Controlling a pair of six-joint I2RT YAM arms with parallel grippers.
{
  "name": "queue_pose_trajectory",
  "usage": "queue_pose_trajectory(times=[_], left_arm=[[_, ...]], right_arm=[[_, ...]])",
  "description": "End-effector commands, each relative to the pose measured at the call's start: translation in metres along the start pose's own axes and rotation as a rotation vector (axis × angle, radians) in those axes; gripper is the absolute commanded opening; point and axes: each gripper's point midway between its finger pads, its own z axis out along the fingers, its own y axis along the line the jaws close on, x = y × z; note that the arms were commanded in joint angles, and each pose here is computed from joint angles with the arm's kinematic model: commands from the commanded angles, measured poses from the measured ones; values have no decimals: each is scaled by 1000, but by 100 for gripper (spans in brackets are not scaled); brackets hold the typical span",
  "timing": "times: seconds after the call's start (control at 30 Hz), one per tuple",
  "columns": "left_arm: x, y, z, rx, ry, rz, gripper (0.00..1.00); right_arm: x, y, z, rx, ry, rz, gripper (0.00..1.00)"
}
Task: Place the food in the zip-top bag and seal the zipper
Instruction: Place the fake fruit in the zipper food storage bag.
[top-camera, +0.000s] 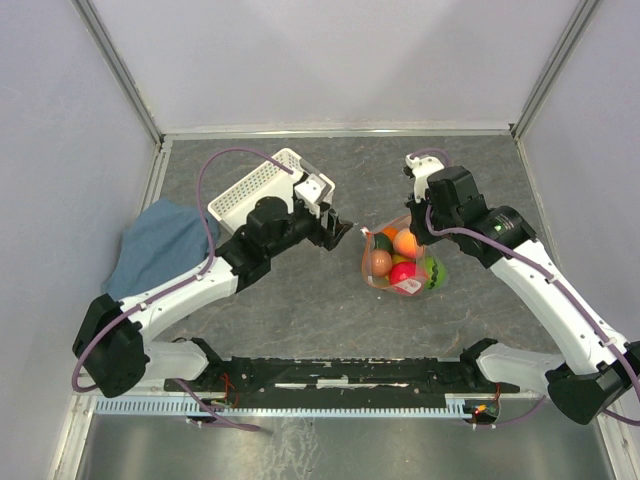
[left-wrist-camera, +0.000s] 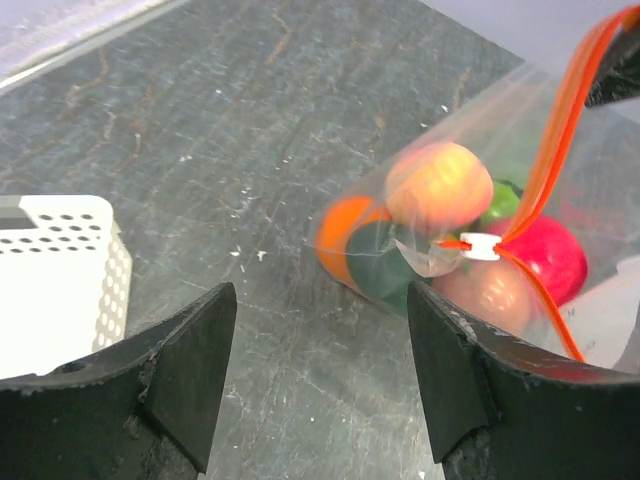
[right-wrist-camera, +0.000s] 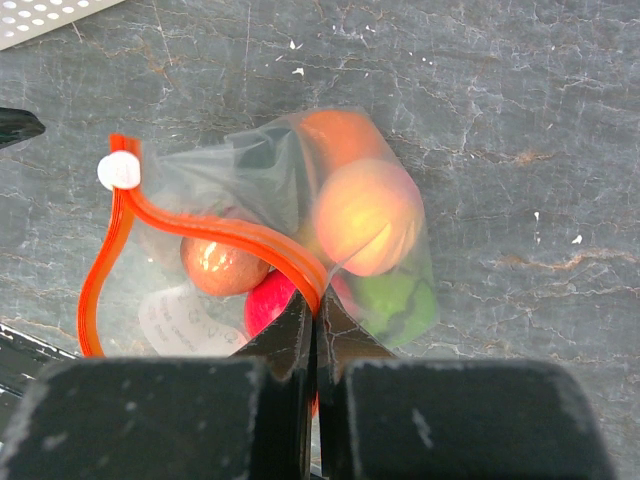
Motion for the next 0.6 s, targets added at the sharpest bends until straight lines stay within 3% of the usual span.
queue_pose_trajectory(times=[0.0, 0.23, 0.57], left_arm=[[-5, -19, 5, 177, -61, 83, 74], [26, -43, 16, 392, -74, 213, 74], [37, -43, 41, 462, -73, 327, 74]], right_arm=[[-30, 2, -9, -14, -87, -16, 1], [-31, 8, -3, -44, -70, -38, 1], [-31, 14, 2, -76, -60, -53, 1]])
